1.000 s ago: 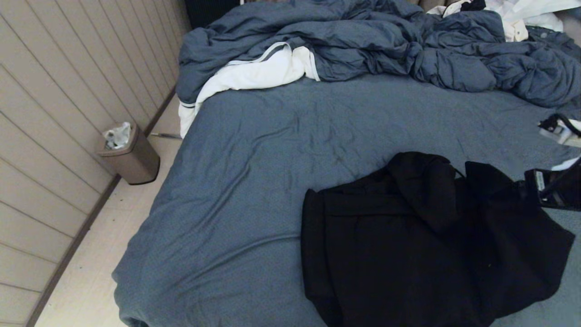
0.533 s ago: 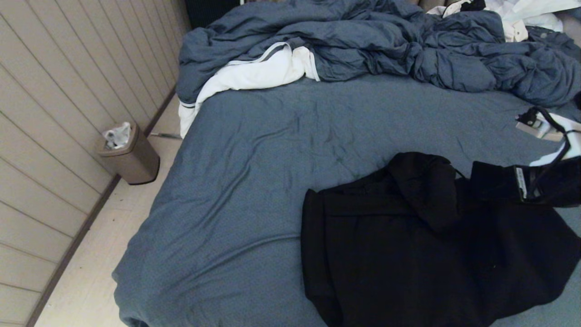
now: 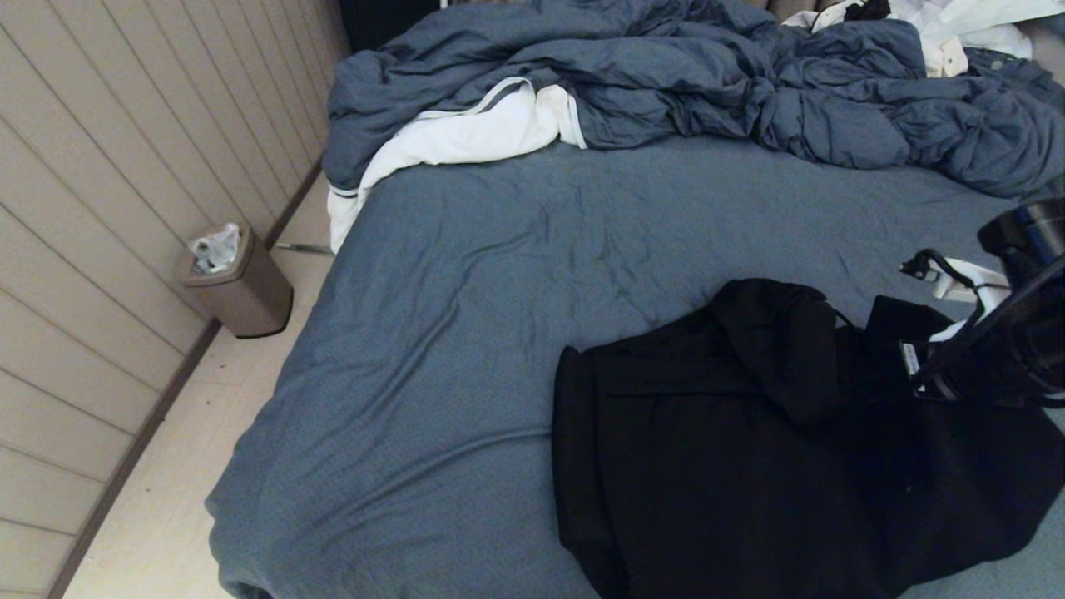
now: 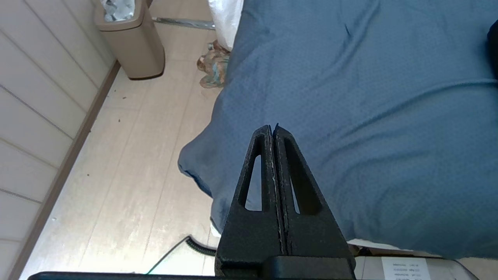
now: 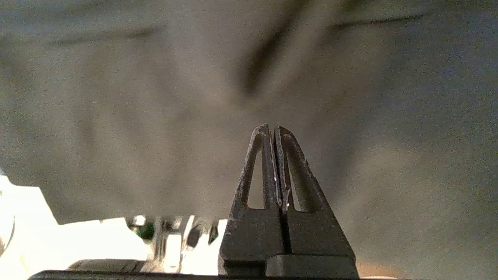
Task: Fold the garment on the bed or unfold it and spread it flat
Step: Unfold the black sweatshirt
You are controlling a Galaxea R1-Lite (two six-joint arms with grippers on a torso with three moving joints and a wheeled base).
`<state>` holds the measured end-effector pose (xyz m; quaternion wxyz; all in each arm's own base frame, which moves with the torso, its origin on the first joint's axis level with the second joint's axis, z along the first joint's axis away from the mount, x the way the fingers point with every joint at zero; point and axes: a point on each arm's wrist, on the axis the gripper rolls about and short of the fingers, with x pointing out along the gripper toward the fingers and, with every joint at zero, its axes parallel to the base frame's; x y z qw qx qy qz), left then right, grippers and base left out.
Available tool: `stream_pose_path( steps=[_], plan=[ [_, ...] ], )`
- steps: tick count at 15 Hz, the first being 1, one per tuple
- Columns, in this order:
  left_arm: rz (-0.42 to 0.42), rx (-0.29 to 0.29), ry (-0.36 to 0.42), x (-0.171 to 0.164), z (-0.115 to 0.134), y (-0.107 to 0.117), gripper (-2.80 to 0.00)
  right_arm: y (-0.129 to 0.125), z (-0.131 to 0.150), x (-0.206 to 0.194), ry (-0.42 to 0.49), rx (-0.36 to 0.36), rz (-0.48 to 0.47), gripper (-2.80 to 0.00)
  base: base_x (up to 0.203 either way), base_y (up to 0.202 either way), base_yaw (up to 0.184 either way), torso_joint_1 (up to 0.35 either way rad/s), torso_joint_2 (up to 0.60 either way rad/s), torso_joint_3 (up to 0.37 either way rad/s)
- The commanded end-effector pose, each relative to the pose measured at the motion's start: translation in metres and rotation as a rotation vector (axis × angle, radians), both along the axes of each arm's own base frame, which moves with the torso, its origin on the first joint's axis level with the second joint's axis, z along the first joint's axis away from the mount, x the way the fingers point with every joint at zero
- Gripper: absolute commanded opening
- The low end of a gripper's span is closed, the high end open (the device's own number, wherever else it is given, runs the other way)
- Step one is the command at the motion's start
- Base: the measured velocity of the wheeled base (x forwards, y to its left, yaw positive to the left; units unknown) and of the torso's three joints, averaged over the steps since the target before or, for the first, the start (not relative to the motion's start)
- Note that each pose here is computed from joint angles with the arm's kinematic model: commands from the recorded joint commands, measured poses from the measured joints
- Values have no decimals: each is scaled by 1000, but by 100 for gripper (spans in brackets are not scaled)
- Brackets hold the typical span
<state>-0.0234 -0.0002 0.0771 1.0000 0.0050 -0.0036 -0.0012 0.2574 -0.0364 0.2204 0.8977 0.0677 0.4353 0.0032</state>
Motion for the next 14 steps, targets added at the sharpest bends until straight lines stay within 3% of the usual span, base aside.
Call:
stream_pose_path(
  steps=[1,8,14],
  plan=[
    [1,0,1,0,0,0,-280,-25,-21,12,39,-2,-70,-280,0,0,0,0,0,0],
    [1,-1,1,0,0,0,-280,-114,-50,-10,86,-80,-248,-280,0,0,0,0,0,0],
    [1,-2,-2,0,0,0,-280,-115,-110,-22,163,-62,-238,-280,0,0,0,0,0,0]
  ],
)
